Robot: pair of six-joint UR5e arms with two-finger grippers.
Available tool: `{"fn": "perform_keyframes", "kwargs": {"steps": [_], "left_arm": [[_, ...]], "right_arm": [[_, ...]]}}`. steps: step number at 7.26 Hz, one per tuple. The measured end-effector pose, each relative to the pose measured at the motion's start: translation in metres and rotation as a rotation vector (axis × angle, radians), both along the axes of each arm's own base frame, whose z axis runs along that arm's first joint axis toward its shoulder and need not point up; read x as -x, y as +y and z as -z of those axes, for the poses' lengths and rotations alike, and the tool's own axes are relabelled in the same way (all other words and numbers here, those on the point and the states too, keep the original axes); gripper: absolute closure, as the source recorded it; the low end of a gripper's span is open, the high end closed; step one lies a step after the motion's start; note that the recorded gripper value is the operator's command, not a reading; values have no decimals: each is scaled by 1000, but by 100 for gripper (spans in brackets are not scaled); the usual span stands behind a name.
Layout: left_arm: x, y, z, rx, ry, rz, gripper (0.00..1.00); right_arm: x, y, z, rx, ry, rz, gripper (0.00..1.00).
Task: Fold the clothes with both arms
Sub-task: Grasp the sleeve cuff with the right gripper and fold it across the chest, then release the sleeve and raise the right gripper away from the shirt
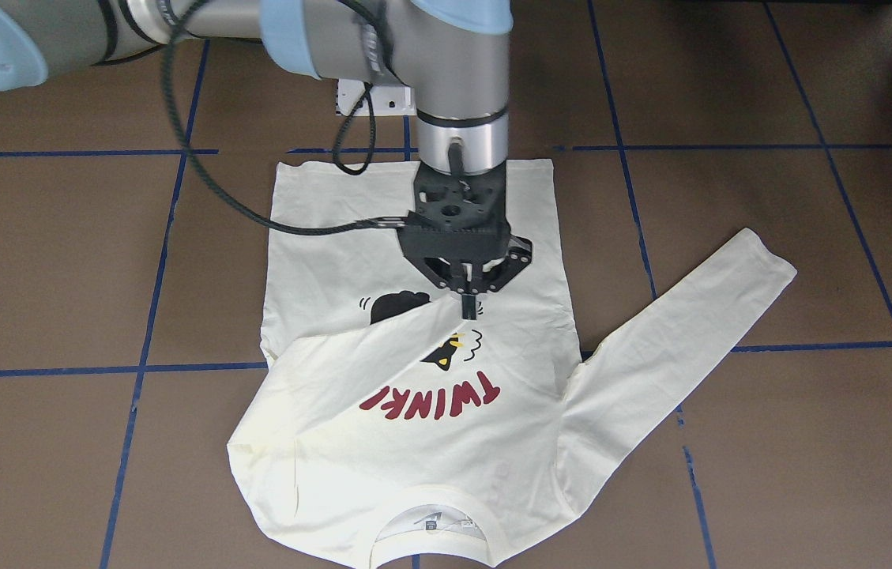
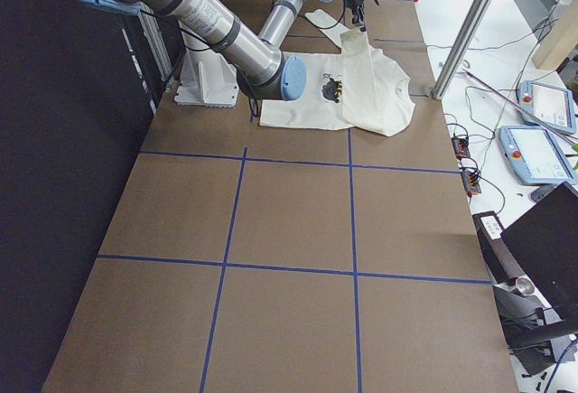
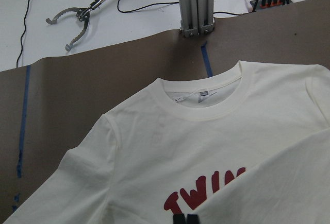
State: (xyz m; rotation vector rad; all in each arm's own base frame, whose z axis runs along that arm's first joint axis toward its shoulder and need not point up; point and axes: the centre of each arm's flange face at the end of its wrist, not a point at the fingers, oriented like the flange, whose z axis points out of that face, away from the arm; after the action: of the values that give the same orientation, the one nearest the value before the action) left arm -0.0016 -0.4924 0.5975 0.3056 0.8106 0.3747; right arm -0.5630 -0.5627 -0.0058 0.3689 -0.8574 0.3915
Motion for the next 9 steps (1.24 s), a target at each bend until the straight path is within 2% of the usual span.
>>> {"fn": "perform_keyframes", "kwargs": {"steps": [1,2,4,6,7,9], "left_arm": [[-1,0,1,2,8,-2,0],[-1,0,1,4,12,-3,0],[-1,0,1,6,14,-1,0],[-2,-4,5,1,15,-1,0],[-3,-12,18,-29,13,1,0],[-7,-52,78,-183,7,10,0]], "right_arm": [[40,4,6,-6,5,-39,80],[65,7,14,1,-4,-68,3],[91,3,30,33,-35,-109,0],[81,-8,49,69,-68,-102,0],[58,-25,57,123,-82,-73,0],[-9,-59,57,232,-66,-20,0]]}}
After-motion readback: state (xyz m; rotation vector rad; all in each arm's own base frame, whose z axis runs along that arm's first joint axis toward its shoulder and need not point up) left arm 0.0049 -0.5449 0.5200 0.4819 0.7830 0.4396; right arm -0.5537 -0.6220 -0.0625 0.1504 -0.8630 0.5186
